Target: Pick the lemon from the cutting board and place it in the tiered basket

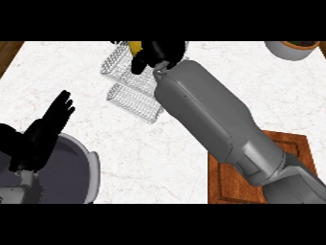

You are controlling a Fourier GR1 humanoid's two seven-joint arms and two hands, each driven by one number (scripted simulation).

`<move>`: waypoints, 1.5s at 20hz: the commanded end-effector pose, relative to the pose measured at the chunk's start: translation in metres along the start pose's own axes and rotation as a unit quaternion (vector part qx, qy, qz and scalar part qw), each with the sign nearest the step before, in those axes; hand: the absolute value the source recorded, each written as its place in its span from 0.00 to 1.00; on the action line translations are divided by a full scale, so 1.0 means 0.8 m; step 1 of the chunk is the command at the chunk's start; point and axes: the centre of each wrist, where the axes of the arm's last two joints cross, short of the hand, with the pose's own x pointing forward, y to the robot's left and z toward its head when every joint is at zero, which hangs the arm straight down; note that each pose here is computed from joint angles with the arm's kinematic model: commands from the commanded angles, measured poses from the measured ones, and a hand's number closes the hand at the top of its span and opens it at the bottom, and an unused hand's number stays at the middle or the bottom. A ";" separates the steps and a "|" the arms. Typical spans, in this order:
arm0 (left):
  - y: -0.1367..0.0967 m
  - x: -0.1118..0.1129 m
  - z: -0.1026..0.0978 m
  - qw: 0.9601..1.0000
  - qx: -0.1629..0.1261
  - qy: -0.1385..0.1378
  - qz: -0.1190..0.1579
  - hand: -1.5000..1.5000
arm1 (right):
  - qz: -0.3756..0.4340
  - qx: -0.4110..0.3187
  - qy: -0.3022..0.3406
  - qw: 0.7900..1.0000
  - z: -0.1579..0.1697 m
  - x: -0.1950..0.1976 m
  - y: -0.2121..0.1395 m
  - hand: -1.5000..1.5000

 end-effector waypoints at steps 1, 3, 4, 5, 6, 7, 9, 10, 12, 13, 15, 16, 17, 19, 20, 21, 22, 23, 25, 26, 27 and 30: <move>0.002 0.000 0.001 1.000 0.007 0.005 0.006 0.50 | 0.011 -0.023 -0.001 1.000 -0.016 -0.018 0.012 1.00; 0.002 -0.009 -0.004 1.000 -0.007 0.002 -0.004 0.50 | 0.014 -0.036 0.012 0.999 -0.011 -0.030 0.031 1.00; 0.001 -0.002 0.011 1.000 -0.015 0.005 0.005 0.50 | 0.017 -0.060 -0.005 0.998 -0.025 -0.020 0.017 1.00; 0.004 -0.009 0.005 1.000 -0.004 0.006 -0.002 0.50 | -0.046 -0.098 -0.008 0.994 -0.015 -0.010 0.011 1.00; -0.009 -0.001 0.003 1.000 -0.001 0.008 -0.008 0.50 | -0.054 -0.094 -0.008 0.994 -0.018 -0.022 0.014 1.00; -0.003 -0.001 0.000 1.000 -0.012 -0.004 -0.013 0.50 | -0.055 -0.108 -0.002 0.993 -0.019 -0.042 0.029 1.00; -0.005 -0.014 -0.001 1.000 -0.001 0.004 -0.004 0.50 | -0.055 -0.088 0.003 0.995 -0.028 -0.030 0.019 0.00; -0.014 0.010 -0.005 1.000 -0.012 -0.001 -0.014 0.50 | -0.056 -0.090 -0.006 0.994 -0.028 -0.016 0.014 0.00; -0.026 0.002 -0.008 1.000 -0.015 0.000 -0.006 0.50 | -0.038 -0.093 -0.009 0.995 -0.030 -0.015 0.015 0.00; -0.013 0.018 -0.015 1.000 -0.017 -0.002 -0.009 0.50 | -0.034 -0.088 -0.007 0.996 -0.028 -0.041 0.032 0.00; -0.016 0.002 -0.015 1.000 -0.015 -0.002 -0.005 0.50 | -0.045 -0.097 -0.014 0.994 -0.039 -0.030 0.018 0.00; -0.004 0.004 -0.004 1.000 -0.012 -0.005 -0.013 0.50 | -0.051 -0.096 -0.011 0.994 -0.034 -0.032 0.023 0.00; -0.018 0.004 -0.014 1.000 -0.013 -0.015 -0.006 0.50 | -0.075 -0.090 -0.007 0.993 -0.036 -0.020 0.013 0.00; -0.023 0.016 -0.011 1.000 -0.013 -0.005 -0.007 0.50 | -0.110 -0.113 -0.005 0.987 -0.029 -0.028 0.021 0.00; -0.005 0.011 -0.008 1.000 -0.021 0.008 -0.006 0.50 | -0.127 -0.116 0.015 0.985 -0.036 -0.033 0.018 0.00; 0.000 -0.002 -0.003 1.000 -0.013 0.008 0.002 0.50 | -0.144 -0.115 0.008 0.983 -0.035 -0.027 0.013 0.00; -0.001 0.006 -0.002 1.000 -0.008 -0.005 -0.002 0.50 | -0.171 -0.125 0.023 0.977 -0.040 -0.017 0.002 0.00; 0.009 0.018 -0.021 1.000 -0.007 -0.001 -0.012 0.50 | -0.193 -0.129 0.022 0.972 -0.041 -0.011 -0.003 0.00; -0.010 0.005 -0.013 1.000 -0.001 0.002 -0.012 0.50 | -0.236 -0.140 0.035 0.961 -0.041 -0.006 -0.012 0.00; 0.010 -0.002 -0.007 1.000 -0.001 0.005 0.000 0.50 | -0.254 -0.140 0.035 0.956 -0.042 -0.025 -0.007 0.00; -0.013 0.001 -0.001 1.000 -0.009 0.004 -0.005 0.50 | -0.284 -0.150 0.044 0.946 -0.039 -0.009 -0.016 0.00; 0.001 -0.001 -0.004 1.000 -0.001 0.002 0.004 0.50 | -0.331 -0.181 0.050 0.925 -0.049 -0.033 -0.028 0.00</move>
